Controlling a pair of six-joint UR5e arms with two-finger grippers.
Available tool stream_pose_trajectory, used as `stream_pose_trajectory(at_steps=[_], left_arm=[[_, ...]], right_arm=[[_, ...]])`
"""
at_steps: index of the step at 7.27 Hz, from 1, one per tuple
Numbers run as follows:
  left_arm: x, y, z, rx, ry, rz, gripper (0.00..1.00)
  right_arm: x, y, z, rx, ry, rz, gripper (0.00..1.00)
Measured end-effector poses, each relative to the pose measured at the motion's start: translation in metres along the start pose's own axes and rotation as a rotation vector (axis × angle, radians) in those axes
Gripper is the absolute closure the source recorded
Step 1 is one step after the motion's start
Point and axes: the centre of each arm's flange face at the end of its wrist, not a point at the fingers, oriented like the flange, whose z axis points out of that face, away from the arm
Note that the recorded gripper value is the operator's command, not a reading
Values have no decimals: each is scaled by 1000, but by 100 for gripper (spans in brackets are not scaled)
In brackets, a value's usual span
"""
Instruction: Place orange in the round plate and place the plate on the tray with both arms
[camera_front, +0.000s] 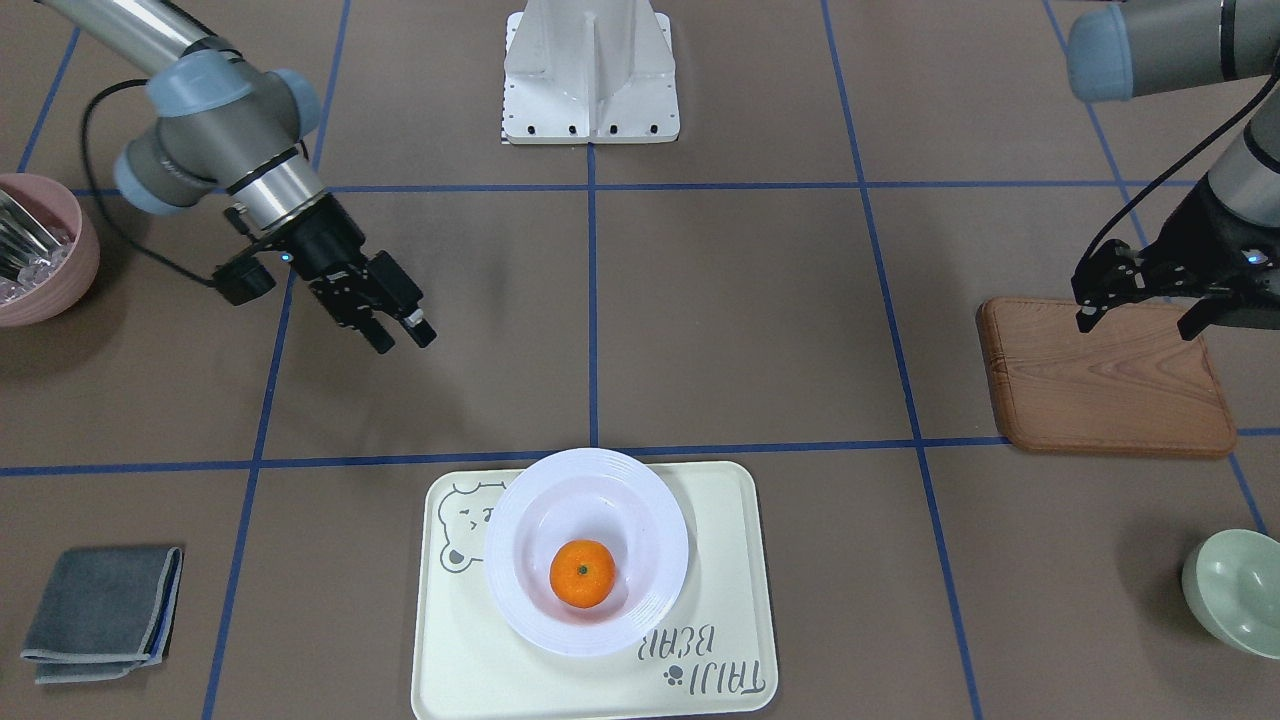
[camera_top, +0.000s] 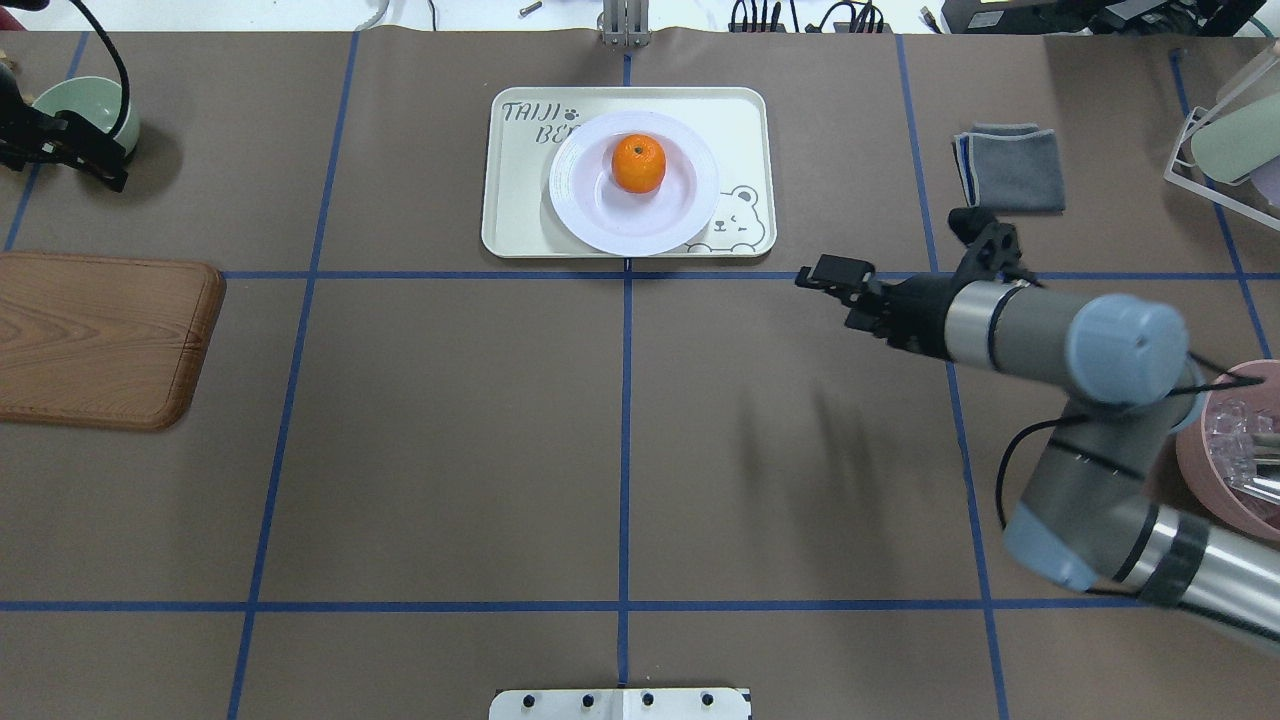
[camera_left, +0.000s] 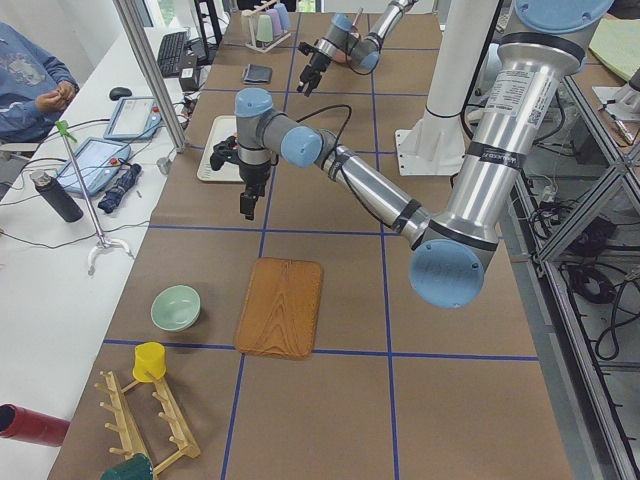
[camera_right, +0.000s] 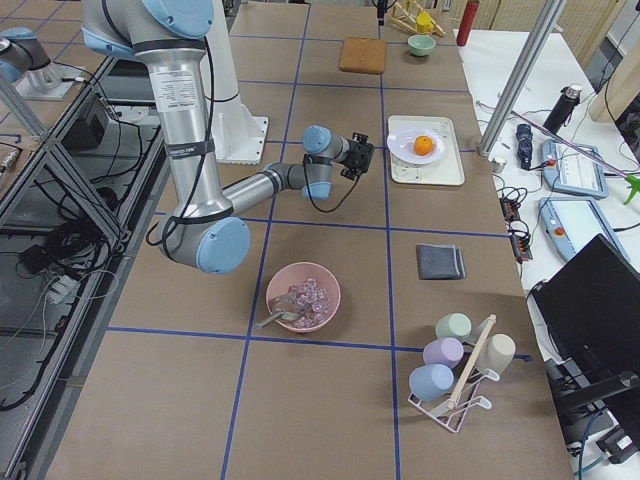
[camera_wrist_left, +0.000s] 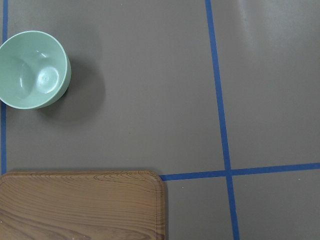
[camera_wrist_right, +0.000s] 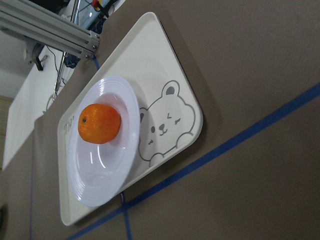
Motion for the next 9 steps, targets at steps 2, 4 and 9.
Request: stream_pose_trajectory(at_steps=[2, 4, 9], left_arm=[[-11, 7, 7, -12, -1, 30, 2], [-24, 12, 8, -16, -7, 75, 2], [-75, 37, 10, -51, 27, 25, 2]], right_arm=[[48, -117, -63, -129, 148, -231, 0], [83, -197, -122, -217, 273, -423, 0], [145, -274, -202, -421, 477, -648, 0]])
